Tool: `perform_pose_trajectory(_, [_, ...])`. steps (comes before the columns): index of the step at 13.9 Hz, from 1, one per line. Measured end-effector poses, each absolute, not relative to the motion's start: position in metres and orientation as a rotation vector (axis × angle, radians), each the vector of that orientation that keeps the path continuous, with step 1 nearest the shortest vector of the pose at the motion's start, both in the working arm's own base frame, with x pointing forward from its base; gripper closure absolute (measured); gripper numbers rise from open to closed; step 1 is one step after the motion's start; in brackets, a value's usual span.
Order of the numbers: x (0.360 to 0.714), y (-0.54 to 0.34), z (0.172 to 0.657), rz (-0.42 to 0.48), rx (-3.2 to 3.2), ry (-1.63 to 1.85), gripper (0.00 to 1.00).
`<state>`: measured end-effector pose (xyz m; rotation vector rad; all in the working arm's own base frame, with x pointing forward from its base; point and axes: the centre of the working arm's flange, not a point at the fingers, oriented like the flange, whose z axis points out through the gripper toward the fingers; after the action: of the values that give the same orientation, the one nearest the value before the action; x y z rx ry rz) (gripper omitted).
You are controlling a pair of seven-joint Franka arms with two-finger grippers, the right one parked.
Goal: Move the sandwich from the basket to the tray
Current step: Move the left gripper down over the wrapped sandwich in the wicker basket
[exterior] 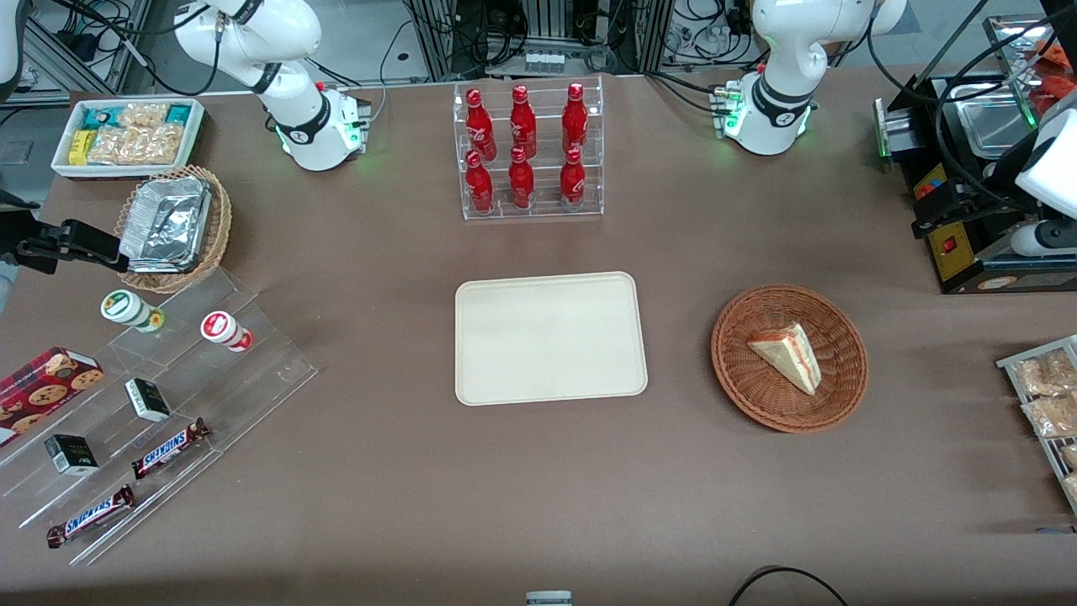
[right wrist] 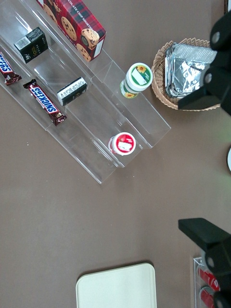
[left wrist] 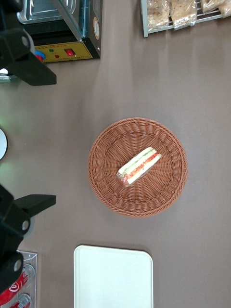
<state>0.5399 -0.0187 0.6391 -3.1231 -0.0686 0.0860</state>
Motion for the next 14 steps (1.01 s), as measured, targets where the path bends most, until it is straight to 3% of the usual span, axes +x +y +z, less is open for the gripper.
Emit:
perform_pose_trajectory(5, [0.542, -0.018, 0.629, 0.12, -3.121, -0.069, 0.0])
perform_pose_trajectory(8, [0.554, -0.022, 0.589, 0.122, -3.119, -0.104, 0.0])
perform_pose_trajectory(14, [0.559, -0.06, 0.484, -0.038, -3.087, -0.555, 0.0])
